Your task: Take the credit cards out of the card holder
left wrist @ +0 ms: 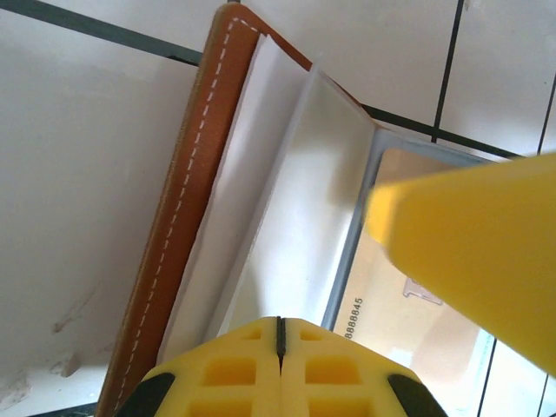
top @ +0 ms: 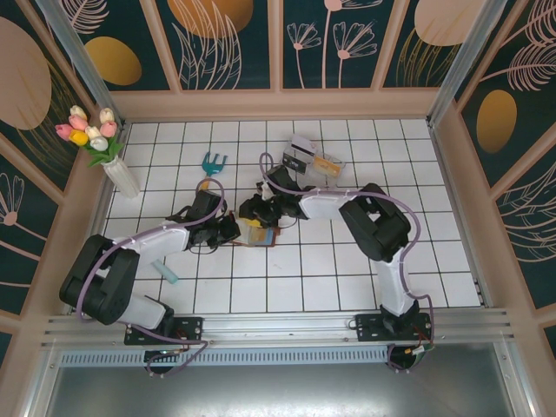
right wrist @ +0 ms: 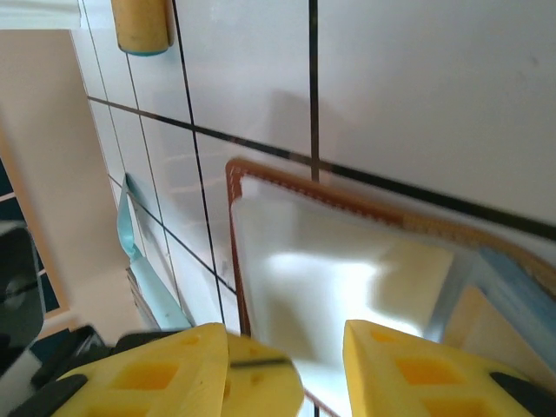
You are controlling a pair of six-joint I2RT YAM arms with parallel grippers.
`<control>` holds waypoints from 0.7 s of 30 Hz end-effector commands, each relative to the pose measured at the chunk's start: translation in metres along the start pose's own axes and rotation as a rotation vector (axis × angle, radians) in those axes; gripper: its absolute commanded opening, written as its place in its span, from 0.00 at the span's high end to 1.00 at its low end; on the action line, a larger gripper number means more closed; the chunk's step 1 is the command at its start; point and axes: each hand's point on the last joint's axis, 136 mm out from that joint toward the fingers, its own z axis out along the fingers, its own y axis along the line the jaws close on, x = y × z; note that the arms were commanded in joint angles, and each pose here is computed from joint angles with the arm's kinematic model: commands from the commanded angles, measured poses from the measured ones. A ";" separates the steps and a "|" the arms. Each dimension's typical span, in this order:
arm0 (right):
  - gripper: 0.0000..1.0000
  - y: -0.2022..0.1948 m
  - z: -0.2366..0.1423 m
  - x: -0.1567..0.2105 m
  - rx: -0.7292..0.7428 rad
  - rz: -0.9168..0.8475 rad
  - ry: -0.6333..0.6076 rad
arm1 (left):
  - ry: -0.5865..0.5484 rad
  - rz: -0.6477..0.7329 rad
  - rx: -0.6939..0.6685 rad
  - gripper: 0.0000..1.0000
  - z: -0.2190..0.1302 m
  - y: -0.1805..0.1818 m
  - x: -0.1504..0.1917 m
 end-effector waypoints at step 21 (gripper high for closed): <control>0.68 -0.056 -0.044 0.024 0.306 0.005 -0.055 | 0.052 0.068 0.120 0.88 0.001 -0.043 -0.008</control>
